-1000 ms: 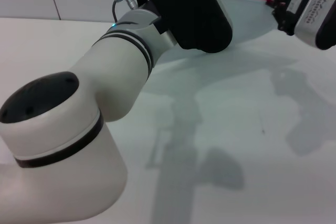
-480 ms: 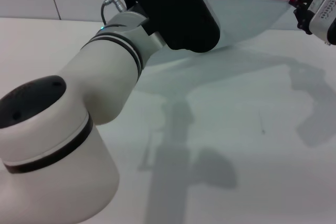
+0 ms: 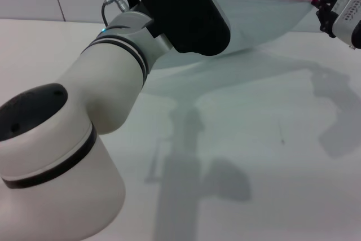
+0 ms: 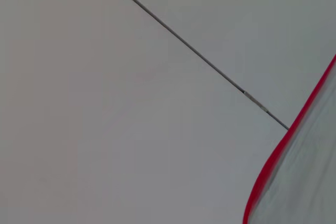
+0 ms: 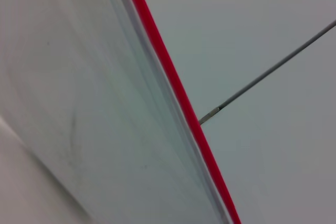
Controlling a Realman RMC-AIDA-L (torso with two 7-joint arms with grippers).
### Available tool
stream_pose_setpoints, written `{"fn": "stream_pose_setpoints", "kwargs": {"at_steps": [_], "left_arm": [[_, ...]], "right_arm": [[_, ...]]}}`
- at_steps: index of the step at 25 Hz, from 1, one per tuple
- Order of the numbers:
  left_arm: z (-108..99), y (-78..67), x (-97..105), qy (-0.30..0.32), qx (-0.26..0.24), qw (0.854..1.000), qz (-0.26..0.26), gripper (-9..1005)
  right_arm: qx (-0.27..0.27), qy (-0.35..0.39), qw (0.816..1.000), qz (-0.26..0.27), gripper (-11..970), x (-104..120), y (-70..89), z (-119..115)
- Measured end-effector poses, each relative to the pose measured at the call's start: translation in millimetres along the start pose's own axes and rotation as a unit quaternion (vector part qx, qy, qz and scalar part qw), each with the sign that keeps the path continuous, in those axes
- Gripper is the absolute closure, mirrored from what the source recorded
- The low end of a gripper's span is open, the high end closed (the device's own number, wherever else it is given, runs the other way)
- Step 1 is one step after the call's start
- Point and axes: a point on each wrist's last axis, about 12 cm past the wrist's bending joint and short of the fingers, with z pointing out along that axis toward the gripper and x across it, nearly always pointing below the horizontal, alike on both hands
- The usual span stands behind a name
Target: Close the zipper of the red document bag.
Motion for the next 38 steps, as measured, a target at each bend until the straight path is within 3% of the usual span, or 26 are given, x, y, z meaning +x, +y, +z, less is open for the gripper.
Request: {"fn": "stream_pose_setpoints", "kwargs": {"at_steps": [10,14,19,22,25,27,31,34,38], "left_arm": [[4,11.8,1,0.001,-0.018,0.999,-0.044,895],[6,17.3,1,0.001,-0.030,0.997,-0.070,893],[8,21.2,2,0.003,-0.036,0.995,-0.090,624],[12,29.8,6,0.007,-0.035,0.991,-0.132,473],[20,39.7,16,0.006,-0.007,0.978,-0.210,331],[28,47.1,28,0.004,0.026,0.961,-0.276,236],[49,53.9,62,0.017,0.097,0.915,-0.391,194],[67,48.9,89,0.053,0.121,0.896,-0.423,162],[82,38.6,114,0.099,0.125,0.890,-0.427,120]], "right_arm": [[0.004,-0.003,1.000,0.013,878,-1,2.1,-1],[0.018,-0.003,1.000,0.021,703,-1,0.2,-1],[0.023,-0.019,0.998,0.061,499,-1,0.4,-3],[0.029,-0.039,0.993,0.108,403,1,-0.1,-8],[0.032,-0.062,0.984,0.164,356,4,2.0,-12],[0.030,-0.083,0.973,0.212,325,6,5.7,-15],[0.007,-0.108,0.946,0.306,295,16,20.7,-14],[-0.012,-0.109,0.925,0.365,299,29,34.9,-9],[-0.024,-0.084,0.909,0.407,303,49,55.0,-6]]}}
